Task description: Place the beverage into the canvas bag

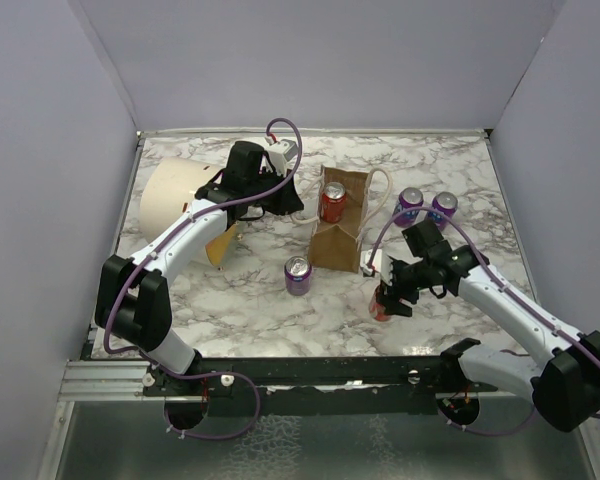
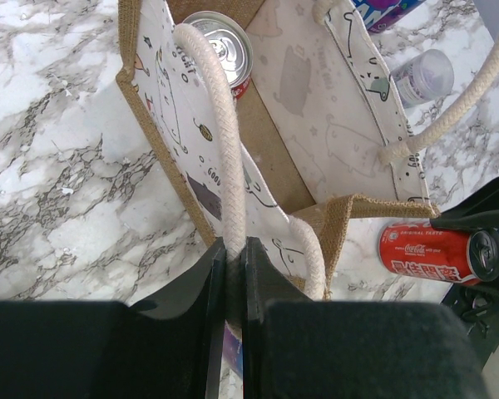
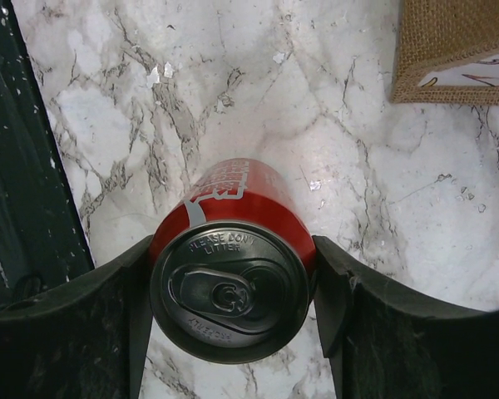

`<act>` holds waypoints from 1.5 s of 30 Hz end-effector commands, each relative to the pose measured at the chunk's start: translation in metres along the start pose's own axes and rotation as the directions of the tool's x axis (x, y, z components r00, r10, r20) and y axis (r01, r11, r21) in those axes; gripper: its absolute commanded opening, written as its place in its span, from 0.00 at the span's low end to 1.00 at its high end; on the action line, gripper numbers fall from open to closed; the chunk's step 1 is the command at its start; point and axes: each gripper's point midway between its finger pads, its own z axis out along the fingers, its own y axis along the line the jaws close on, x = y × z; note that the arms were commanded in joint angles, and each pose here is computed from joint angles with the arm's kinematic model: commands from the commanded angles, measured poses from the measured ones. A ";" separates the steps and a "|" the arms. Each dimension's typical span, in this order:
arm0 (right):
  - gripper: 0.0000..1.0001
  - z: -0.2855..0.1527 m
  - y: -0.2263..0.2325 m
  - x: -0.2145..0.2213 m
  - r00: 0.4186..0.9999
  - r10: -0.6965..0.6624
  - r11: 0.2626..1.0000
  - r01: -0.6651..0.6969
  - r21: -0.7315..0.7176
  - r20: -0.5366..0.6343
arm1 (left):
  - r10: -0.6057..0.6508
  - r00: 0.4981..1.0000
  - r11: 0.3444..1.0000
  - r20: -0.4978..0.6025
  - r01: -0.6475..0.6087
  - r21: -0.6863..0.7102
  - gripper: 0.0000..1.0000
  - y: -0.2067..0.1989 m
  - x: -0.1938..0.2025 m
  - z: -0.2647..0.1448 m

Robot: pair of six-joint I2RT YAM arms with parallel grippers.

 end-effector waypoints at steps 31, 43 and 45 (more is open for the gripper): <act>0.33 -0.141 -0.149 -0.244 0.859 -0.095 0.902 -0.139 0.409 0.503 | 0.027 1.000 0.998 0.005 -0.027 0.052 0.00 -0.006 -0.006 0.004; 0.29 -0.066 -0.214 -0.207 0.932 0.118 0.868 -0.265 0.420 0.344 | 0.018 1.000 0.997 0.006 -0.018 0.072 0.00 -0.012 -0.005 0.003; 0.29 -0.056 -0.213 -0.202 0.935 0.142 0.875 -0.272 0.401 0.324 | 0.020 1.000 0.997 0.010 -0.021 0.075 0.00 -0.013 -0.006 0.002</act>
